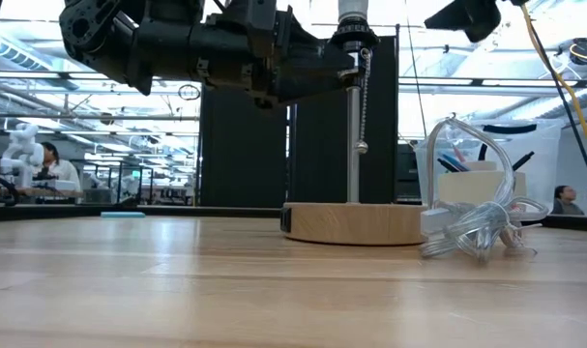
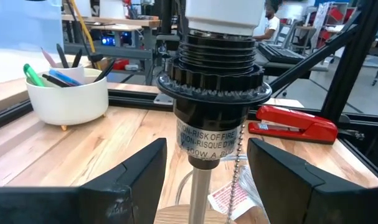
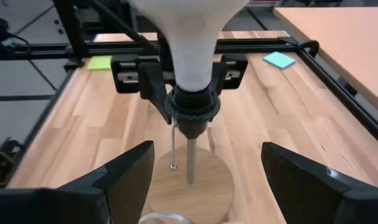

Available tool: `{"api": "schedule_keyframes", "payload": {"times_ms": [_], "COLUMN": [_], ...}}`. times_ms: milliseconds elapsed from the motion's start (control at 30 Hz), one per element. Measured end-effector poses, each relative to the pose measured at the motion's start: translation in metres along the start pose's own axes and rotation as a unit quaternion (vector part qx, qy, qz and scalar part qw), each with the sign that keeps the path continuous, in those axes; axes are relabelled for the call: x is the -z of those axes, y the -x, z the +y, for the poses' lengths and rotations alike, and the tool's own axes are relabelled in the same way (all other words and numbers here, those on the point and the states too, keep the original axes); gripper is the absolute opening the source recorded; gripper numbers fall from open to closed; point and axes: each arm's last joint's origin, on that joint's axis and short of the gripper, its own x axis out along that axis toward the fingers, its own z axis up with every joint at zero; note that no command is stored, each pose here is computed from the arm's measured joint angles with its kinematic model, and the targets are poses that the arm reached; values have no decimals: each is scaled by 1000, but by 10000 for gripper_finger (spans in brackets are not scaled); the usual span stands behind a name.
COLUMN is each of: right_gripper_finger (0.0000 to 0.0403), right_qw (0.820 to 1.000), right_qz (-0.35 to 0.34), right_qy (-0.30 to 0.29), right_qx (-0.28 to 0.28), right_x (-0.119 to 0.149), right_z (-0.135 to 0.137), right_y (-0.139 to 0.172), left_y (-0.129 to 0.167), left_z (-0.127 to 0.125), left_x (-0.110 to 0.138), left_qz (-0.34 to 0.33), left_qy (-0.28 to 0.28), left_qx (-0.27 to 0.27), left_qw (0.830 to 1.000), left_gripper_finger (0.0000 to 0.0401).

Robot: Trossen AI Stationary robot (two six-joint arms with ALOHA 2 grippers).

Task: Screw lightbulb
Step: Remove the lightbulb from the lamp

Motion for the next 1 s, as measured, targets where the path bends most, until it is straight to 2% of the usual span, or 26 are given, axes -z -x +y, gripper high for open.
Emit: {"api": "schedule_keyframes", "payload": {"times_ms": [200, 533, 800, 1000], "right_gripper_finger": [272, 254, 254, 254], "right_qw": [998, 979, 952, 940], "right_qz": [-5, -105, -174, -209], "right_qy": [-3, -26, -47, -62], "right_qx": [59, 173, 245, 262], "right_x": [25, 46, 45, 38], "right_z": [29, 79, 94, 98], "right_y": [-23, -42, -68, -84], "left_y": [0, 0, 0, 0], "left_z": [0, 1, 2, 5], "left_x": [0, 0, 0, 0], "left_qz": [0, 0, -1, -3], "left_qy": [4, 11, 12, 13], "left_qx": [-6, -7, -21, -32], "left_qw": [1000, 1000, 1000, 999], "left_gripper_finger": [229, 229, 229, 229]}}
